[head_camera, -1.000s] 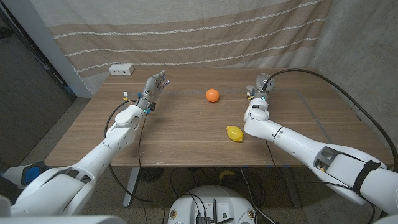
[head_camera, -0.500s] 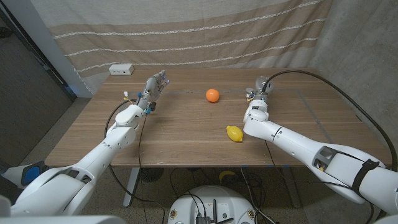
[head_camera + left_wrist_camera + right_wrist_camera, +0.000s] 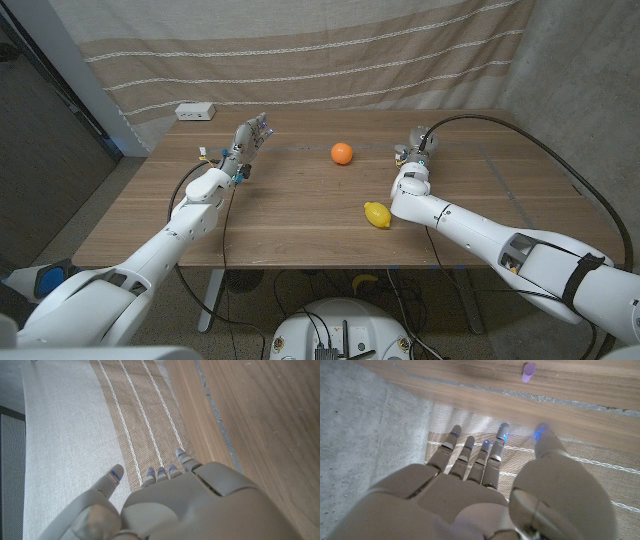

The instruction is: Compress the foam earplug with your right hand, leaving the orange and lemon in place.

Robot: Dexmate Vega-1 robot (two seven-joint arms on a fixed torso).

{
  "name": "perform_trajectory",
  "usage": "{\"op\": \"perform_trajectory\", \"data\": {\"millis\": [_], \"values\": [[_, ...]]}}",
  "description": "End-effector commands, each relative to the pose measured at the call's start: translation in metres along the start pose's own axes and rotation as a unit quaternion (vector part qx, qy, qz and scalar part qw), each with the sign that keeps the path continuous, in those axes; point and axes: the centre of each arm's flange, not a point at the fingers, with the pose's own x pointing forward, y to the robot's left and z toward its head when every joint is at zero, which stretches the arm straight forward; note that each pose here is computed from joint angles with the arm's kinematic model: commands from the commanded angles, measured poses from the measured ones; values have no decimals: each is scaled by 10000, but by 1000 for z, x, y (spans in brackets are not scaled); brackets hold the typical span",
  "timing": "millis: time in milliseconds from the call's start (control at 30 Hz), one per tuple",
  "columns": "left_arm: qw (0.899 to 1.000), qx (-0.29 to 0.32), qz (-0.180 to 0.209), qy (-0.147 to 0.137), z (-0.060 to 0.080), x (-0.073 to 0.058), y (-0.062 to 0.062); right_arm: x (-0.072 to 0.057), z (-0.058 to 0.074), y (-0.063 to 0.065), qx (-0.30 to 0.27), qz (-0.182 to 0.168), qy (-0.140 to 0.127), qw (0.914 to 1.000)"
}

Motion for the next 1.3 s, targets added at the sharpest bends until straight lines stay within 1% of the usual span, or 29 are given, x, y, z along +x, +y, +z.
{"op": "perform_trajectory", "data": {"millis": [33, 167, 200, 367, 433, 467, 600, 667, 800, 833, 900, 933, 1100, 1200, 1300], "values": [[10000, 12, -14, 5, 1, 0, 0, 2, 0, 8, -122, -9, 38, 9999], [10000, 11, 3, 2, 1, 0, 0, 3, -2, 10, -120, 30, 82, 9999], [10000, 29, -11, 1, 1, -1, 0, 3, -2, 11, -119, 44, 38, 9999], [10000, 6, 6, 13, 1, -2, -1, 3, -3, 13, -161, 87, 97, 9998], [10000, 6, 7, 13, 1, -2, -1, 3, -3, 14, -162, 100, 67, 9998], [10000, 25, -2, 12, 1, -2, -1, 3, -3, 15, -173, 106, 94, 9998], [10000, 10, 19, 15, 1, -4, -1, 4, -4, 17, -198, 121, 55, 9997], [10000, 38, 12, 17, 1, -4, -1, 4, -4, 19, -204, 122, 103, 9997], [10000, 25, 32, 20, 2, -6, -1, 5, -4, 21, -217, 157, 86, 9996], [10000, 39, 24, 18, 2, -6, -1, 5, -4, 21, -217, 192, 41, 9996], [10000, 31, 38, 22, 2, -7, -1, 6, -4, 23, -230, 178, 96, 9995], [10000, 23, 47, 22, 2, -7, -1, 6, -4, 23, -226, 192, 55, 9995], [10000, 34, 56, 19, 2, -8, -1, 7, -4, 25, -236, 200, 84, 9995], [10000, 21, 65, 22, 2, -8, -1, 8, -3, 27, -255, 221, 36, 9994], [10000, 33, 62, 22, 2, -9, -1, 9, -2, 28, -255, 244, 89, 9993]]}}
